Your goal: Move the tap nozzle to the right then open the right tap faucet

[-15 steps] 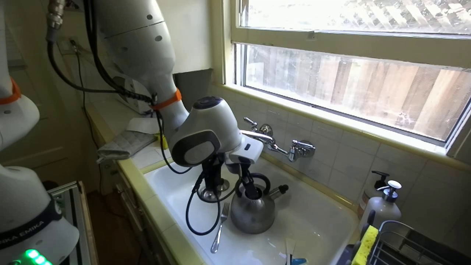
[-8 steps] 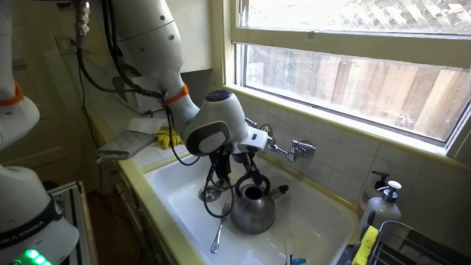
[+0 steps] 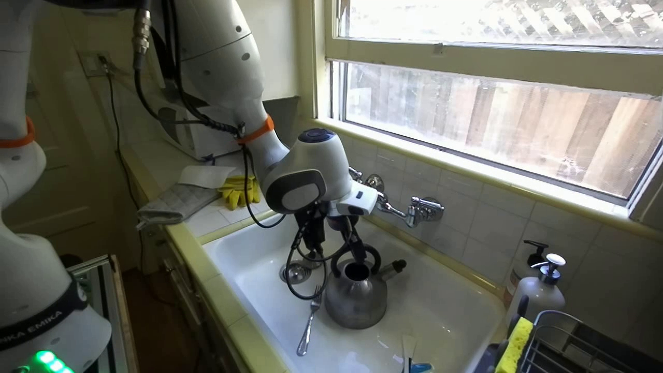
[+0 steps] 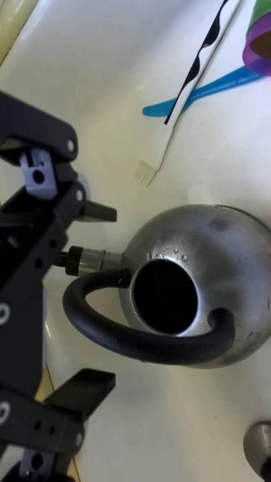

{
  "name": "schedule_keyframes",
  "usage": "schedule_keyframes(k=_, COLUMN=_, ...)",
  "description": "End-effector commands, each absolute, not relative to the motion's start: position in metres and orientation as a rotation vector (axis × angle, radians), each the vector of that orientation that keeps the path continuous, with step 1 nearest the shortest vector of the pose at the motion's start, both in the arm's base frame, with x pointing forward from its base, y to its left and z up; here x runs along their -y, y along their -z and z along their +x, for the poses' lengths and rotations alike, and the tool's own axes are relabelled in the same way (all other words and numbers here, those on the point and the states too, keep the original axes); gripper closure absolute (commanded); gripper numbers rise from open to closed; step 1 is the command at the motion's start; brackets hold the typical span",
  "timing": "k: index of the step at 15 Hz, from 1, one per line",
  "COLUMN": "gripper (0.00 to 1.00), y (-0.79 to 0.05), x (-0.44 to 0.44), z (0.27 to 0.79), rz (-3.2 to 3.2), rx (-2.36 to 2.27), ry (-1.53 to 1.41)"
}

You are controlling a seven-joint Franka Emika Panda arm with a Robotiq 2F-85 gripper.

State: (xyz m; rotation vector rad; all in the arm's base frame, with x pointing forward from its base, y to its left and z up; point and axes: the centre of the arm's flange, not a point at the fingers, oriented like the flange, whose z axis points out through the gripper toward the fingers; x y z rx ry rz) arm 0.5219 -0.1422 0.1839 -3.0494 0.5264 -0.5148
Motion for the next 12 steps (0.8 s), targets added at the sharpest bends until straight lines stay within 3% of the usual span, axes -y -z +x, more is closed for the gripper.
schedule_keyframes(k=1, gripper=0.00, y=-0.169, x=0.136, z=0.527, rz=-3.020, rx=-0.529, ry=0.480)
schedule_keyframes(k=3, gripper=0.04, y=-0.163, x=0.134, z=0.527, rz=-3.018, rx=-0.538, ry=0.464)
schedule_keyframes(k=4, gripper=0.12, y=-0.161, x=0.133, z=0.527, rz=-3.017, rx=-0.541, ry=0.473)
schedule_keyframes(k=5, gripper=0.29, y=-0.160, x=0.133, z=0.527, rz=-3.018, rx=-0.545, ry=0.484)
schedule_keyframes(k=8, gripper=0.43, y=-0.158, x=0.134, z=0.528, rz=-3.013, rx=-0.567, ry=0.499)
schedule_keyframes(k=9, gripper=0.13, y=-0.159, x=0.134, z=0.529, rz=-3.004, rx=-0.570, ry=0.498)
schedule_keyframes(k=12, gripper=0.04, y=-0.161, x=0.133, z=0.536, rz=-2.994, rx=-0.575, ry=0.514)
